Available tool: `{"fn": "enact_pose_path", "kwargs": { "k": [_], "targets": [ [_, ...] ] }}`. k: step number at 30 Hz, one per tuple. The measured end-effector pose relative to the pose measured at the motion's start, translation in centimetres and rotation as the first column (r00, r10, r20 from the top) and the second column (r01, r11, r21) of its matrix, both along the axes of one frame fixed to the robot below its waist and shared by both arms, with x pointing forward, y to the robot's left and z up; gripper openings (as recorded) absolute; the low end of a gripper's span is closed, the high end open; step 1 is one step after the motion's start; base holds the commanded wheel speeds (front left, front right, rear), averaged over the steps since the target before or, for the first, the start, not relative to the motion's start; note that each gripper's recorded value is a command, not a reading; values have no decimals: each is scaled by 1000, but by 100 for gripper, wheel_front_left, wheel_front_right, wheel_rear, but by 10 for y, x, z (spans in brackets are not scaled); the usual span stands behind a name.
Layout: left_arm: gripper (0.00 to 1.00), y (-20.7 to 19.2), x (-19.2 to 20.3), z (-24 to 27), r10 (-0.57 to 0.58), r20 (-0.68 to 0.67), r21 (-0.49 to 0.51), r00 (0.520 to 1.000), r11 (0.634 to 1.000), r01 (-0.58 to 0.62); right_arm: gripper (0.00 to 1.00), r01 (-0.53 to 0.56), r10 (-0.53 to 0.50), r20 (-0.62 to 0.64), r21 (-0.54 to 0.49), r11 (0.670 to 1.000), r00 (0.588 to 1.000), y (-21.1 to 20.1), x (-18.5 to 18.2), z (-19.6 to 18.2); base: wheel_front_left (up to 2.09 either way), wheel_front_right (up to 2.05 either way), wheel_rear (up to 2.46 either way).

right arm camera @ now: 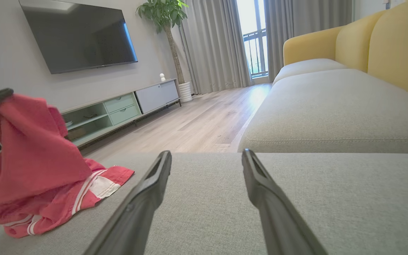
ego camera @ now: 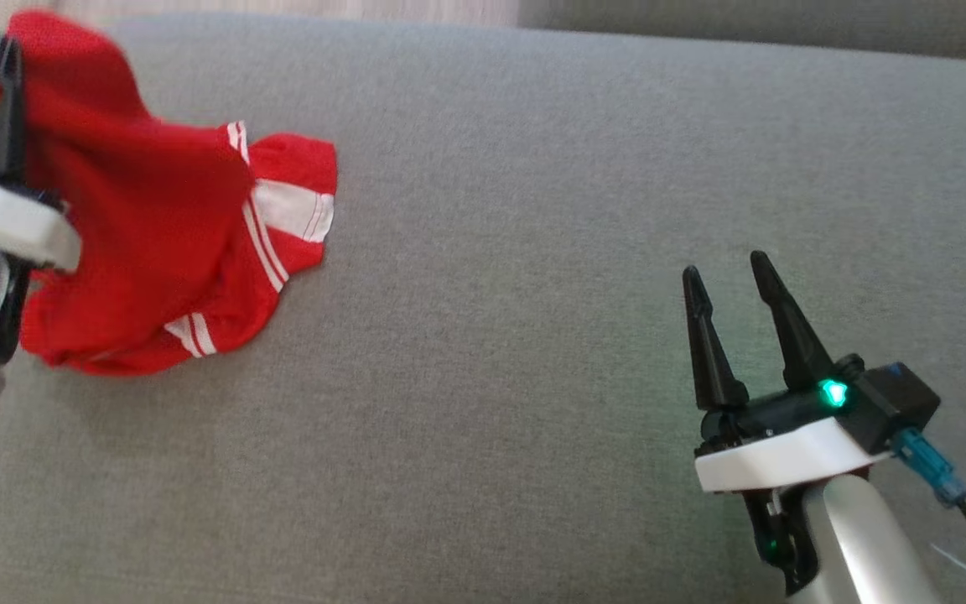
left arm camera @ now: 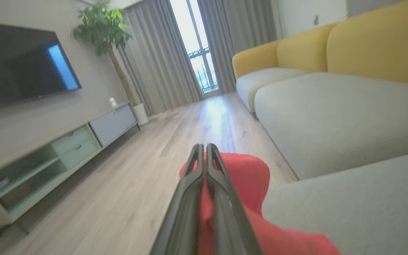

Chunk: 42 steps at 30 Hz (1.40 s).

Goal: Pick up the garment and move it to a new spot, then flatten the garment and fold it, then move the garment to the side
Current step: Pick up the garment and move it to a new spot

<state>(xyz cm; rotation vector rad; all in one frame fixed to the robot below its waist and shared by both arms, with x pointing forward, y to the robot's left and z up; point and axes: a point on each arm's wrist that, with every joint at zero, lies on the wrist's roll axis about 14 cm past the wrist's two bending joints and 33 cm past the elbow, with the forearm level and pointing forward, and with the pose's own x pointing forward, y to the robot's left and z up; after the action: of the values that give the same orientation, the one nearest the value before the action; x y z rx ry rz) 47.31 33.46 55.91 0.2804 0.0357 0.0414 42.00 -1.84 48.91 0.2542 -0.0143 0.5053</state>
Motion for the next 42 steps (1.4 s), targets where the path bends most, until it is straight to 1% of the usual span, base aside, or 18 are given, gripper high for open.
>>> {"fn": "enact_pose_path", "kwargs": {
  "k": [4,9,11,16,21,24,25,27,28,33,34,37,38,39,40,42],
  "targets": [
    [0,-36,6,51,-94,158,28,983,995,91,100,20,-20,9,3,1000,1000,-8,-8,7,0,0,0],
    [0,-84,0,94,-212,302,48,930,977,207,100,43,-43,20,5,999,999,-17,-16,13,0,0,0],
    [0,-105,-3,100,-256,324,48,911,966,255,100,56,-56,24,11,998,998,-21,-18,16,0,0,0],
    [0,-156,-6,105,-364,331,39,871,927,372,100,88,-89,33,7,996,996,-33,-21,20,0,0,0],
    [0,-207,-7,109,-464,336,25,820,874,484,100,124,-124,33,11,992,992,-45,-25,21,0,0,0],
    [0,-241,-7,105,-523,327,6,787,834,552,100,149,-149,31,10,989,988,-54,-28,21,0,0,0],
    [0,-264,-7,101,-562,323,-14,762,802,597,100,173,-173,27,11,985,985,-62,-30,21,0,0,0],
    [0,-289,-7,96,-600,322,-36,732,765,643,100,196,-196,26,11,981,980,-70,-32,21,0,0,0],
    [0,-315,-8,94,-637,327,-60,698,723,688,100,225,-225,26,16,974,974,-80,-33,22,0,0,0],
    [0,-384,-10,96,-728,351,-88,590,601,794,100,302,-304,46,37,953,952,-107,-34,33,0,0,0],
    [0,-384,-10,96,-728,351,-88,590,601,794,100,302,-304,46,37,953,952,-107,-34,33,0,0,0],
    [0,-421,-11,104,-760,383,-102,526,531,841,100,354,-356,44,40,934,934,-125,-39,34,0,0,0],
    [41,-432,-12,105,-772,383,-106,507,508,855,100,372,-373,40,39,927,927,-131,-41,33,0,0,0],
    [100,-443,-12,101,-790,369,-104,489,488,867,100,390,-392,36,37,920,919,-138,-43,32,0,0,0],
    [100,-454,-12,95,-808,348,-91,475,476,875,100,409,-410,33,36,912,911,-144,-45,32,0,0,0],
    [100,-466,-10,88,-819,340,-99,463,458,883,100,443,-444,25,39,896,896,-156,-48,31,0,0,0]
  ]
}}
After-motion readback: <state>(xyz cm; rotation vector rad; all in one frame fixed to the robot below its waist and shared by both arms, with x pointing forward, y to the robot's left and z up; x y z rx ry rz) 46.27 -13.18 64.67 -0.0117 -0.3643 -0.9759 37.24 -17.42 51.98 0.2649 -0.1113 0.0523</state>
